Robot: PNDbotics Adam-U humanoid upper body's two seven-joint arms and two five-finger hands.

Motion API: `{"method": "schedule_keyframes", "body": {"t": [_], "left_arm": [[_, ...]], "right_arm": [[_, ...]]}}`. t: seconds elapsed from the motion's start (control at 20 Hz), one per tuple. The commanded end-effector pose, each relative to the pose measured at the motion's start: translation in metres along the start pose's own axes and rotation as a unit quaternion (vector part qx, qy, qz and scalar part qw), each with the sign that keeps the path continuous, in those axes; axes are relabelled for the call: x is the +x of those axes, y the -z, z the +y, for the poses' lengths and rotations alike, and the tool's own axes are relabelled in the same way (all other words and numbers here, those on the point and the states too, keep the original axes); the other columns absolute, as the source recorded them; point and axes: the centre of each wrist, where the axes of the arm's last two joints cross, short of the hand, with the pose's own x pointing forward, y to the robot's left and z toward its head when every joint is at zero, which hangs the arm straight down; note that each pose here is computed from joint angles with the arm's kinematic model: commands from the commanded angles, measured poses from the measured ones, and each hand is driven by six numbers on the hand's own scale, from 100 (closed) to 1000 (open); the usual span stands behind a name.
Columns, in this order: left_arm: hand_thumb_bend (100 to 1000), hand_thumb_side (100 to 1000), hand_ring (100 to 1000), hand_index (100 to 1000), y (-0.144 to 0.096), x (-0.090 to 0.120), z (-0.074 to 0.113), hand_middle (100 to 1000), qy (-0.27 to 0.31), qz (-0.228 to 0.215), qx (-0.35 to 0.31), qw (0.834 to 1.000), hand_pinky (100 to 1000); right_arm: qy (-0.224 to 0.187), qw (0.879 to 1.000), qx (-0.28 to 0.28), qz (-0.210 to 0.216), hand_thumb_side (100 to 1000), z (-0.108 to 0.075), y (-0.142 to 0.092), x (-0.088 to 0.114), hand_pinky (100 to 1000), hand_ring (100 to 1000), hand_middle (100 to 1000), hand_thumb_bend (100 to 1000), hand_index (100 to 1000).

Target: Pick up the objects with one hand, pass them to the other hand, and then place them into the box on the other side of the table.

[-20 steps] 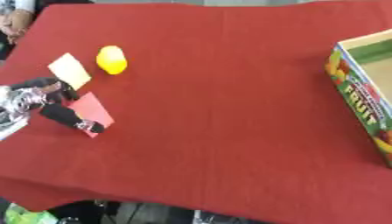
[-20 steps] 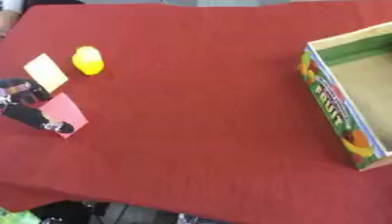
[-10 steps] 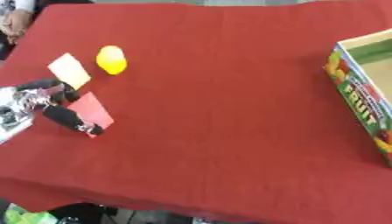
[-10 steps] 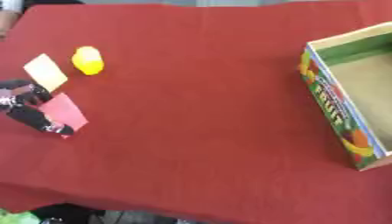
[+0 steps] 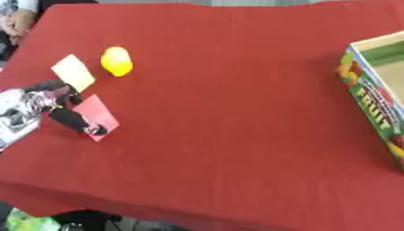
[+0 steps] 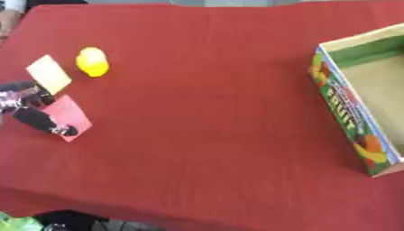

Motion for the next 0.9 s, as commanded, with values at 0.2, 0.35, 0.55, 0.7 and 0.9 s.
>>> {"method": "schedule_keyframes", "body": {"t": [0.2,0.35,0.55,0.7,0.9], "left_arm": [[702,365,834,666,0.0054,0.0016,0.007,751,0.014,0.021,0.017,1.0,895],[607,367,835,598,0.0093,0.0037,0.005,745,0.018,0.025,0.024,0.999,898],[499,312,835,546,0.0108,0.0047,0.0032,748,0.02,0.026,0.03,0.999,899],[439,270,836,524,0.01,0.0041,0.0035,755,0.017,0.026,0.029,0.999,899],[377,228,827,511,0.0015,0.0007,0.0089,743,0.008,0.02,0.038,0.999,891]], "right_arm": [[-0.024,1.0,0.008,0.001,595,-0.0086,0.0005,0.0089,984,1000,848,100,963],[-0.024,1.0,0.008,0.002,595,-0.0088,0.0001,0.0087,984,1000,848,100,963],[-0.025,1.0,0.008,0.003,596,-0.009,-0.0003,0.0084,985,1000,849,100,963],[-0.026,1.0,0.008,0.003,595,-0.0091,-0.0006,0.0081,985,1000,849,100,963],[-0.027,1.0,0.006,0.004,595,-0.0096,-0.0015,0.0079,985,1000,849,100,963]]}}
